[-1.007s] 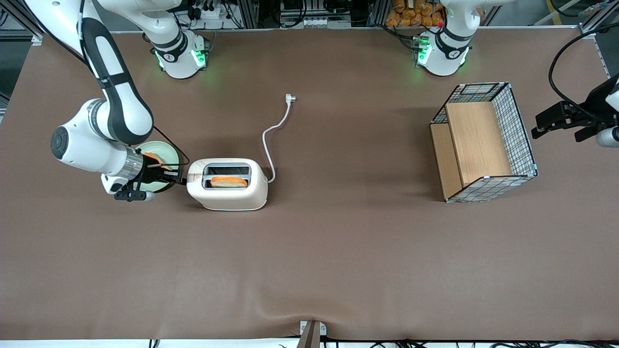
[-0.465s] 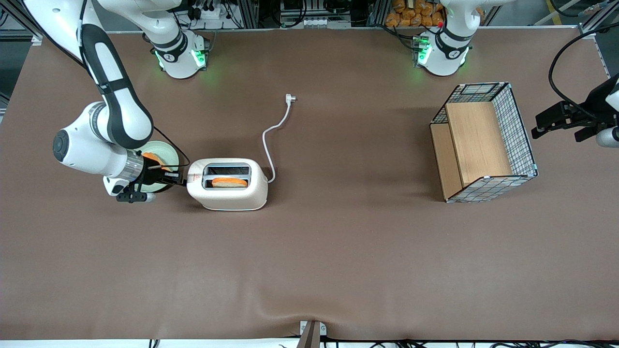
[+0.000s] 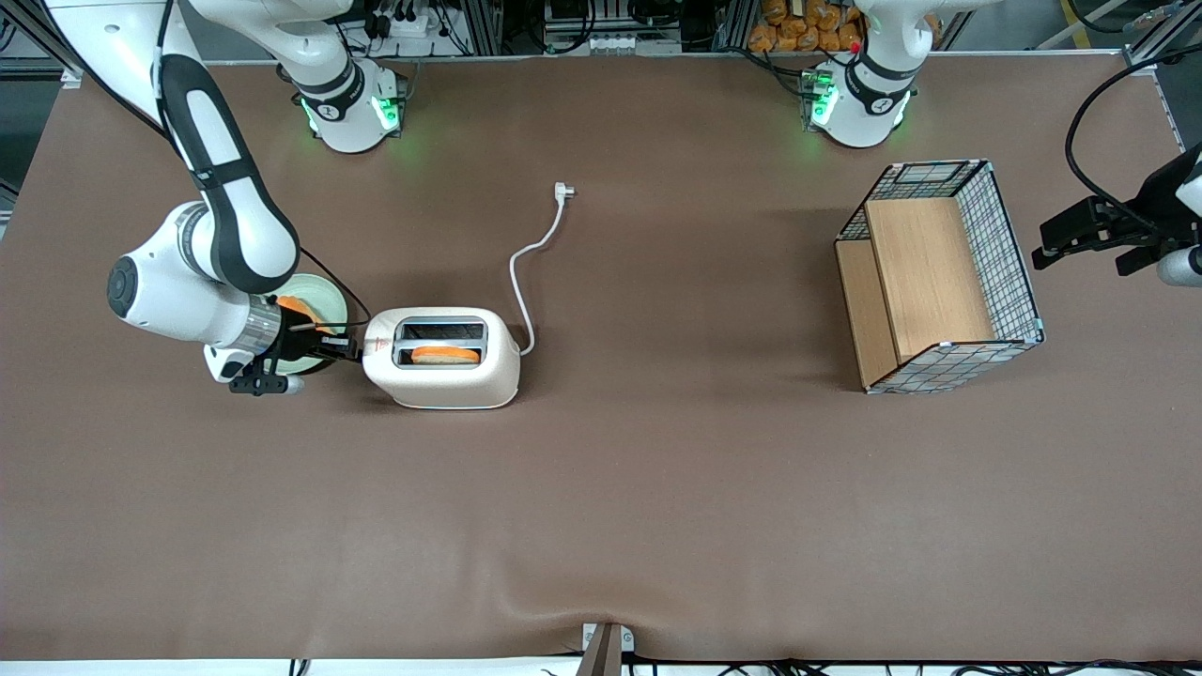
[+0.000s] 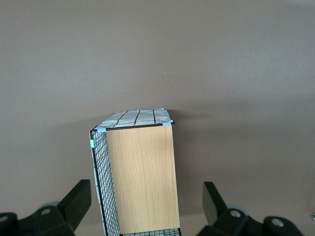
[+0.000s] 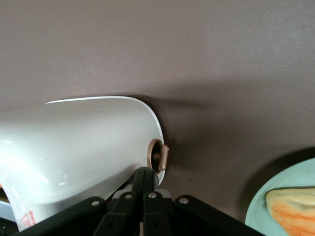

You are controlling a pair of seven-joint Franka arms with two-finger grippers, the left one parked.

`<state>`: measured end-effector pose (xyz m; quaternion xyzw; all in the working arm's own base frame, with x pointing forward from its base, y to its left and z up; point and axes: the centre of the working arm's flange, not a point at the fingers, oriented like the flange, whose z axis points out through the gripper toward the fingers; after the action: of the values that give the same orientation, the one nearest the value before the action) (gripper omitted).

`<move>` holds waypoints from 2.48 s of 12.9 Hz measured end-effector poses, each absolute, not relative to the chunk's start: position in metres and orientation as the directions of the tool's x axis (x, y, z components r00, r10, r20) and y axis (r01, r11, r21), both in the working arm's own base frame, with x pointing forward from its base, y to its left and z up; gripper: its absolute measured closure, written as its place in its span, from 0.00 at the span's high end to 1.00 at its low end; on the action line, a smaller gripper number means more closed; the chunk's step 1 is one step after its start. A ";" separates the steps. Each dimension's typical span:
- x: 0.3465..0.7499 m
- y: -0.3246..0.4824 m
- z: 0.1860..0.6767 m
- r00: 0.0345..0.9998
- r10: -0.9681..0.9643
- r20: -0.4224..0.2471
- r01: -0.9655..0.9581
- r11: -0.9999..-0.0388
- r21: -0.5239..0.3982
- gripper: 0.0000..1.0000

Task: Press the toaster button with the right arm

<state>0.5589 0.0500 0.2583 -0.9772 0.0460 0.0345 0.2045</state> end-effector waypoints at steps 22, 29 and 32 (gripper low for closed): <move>0.559 0.048 0.247 0.991 -0.091 -0.095 -0.122 -0.907 -0.403 0.01; 0.560 0.048 0.247 0.992 -0.090 -0.093 -0.120 -0.907 -0.404 0.01; 0.560 0.048 0.247 0.992 -0.090 -0.093 -0.120 -0.906 -0.405 0.01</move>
<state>0.5595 0.0480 0.2472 -0.9757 0.0537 0.0361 0.2095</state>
